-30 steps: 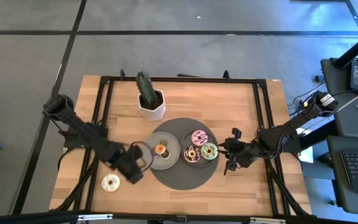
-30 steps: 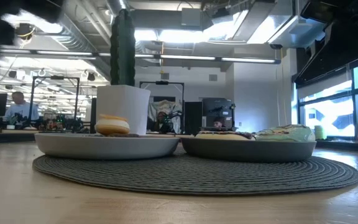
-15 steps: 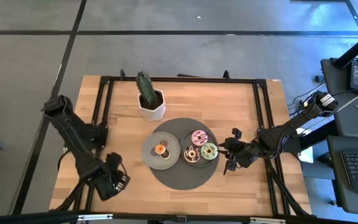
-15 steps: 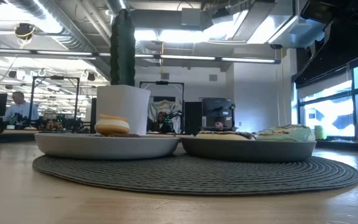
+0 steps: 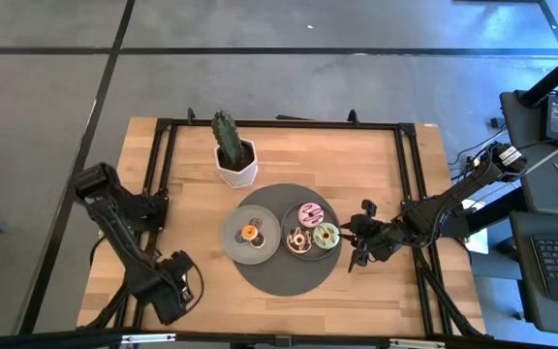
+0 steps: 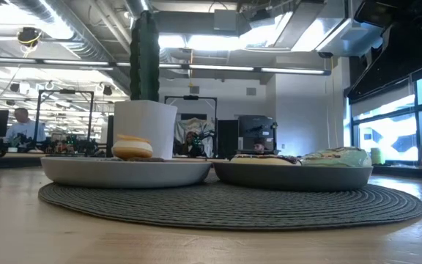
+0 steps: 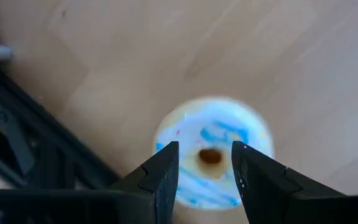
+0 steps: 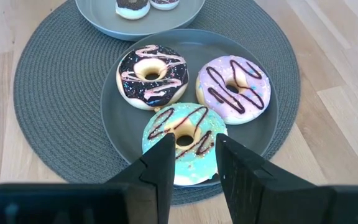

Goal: Pick & Place donuts
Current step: Put the large white donut on the dark gray plate

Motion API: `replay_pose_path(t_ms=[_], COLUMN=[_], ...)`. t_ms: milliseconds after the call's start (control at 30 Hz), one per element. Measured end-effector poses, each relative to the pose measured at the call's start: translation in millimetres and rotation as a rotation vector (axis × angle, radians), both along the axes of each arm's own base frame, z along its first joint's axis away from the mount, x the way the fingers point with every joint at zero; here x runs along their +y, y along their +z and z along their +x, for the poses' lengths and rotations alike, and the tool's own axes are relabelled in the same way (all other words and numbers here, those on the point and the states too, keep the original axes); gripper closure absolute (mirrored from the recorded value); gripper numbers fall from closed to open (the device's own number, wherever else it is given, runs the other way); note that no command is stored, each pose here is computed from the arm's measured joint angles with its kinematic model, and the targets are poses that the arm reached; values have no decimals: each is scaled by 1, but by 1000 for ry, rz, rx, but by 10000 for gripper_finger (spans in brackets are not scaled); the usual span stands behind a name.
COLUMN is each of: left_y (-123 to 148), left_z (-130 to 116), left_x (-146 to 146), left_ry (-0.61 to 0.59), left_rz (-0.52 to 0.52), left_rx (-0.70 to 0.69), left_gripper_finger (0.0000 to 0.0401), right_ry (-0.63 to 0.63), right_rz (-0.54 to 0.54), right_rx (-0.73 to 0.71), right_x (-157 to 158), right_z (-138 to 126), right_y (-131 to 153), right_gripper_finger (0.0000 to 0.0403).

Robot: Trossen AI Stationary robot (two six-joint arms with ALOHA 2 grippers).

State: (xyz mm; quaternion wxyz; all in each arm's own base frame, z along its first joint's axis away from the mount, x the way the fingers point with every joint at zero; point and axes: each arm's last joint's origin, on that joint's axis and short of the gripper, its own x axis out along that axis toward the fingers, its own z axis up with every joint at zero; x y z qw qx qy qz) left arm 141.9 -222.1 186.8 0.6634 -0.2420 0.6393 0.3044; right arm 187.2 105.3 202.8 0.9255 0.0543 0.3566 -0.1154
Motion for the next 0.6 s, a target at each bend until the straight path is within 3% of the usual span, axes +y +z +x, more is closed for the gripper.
replay_pose_path(t_ms=[133, 600], left_y=[-8, -39], left_z=[-1, 4], left_x=[-3, -9], left_ry=[-17, -120], left_rz=[-27, 70], left_rx=[101, 188], left_gripper_finger=[258, 259], right_ry=[0, 0], right_rz=[0, 4], right_rx=[-1, -7], right_x=[0, 0], right_z=[0, 1], right_y=[0, 0], right_gripper_finger=[285, 285])
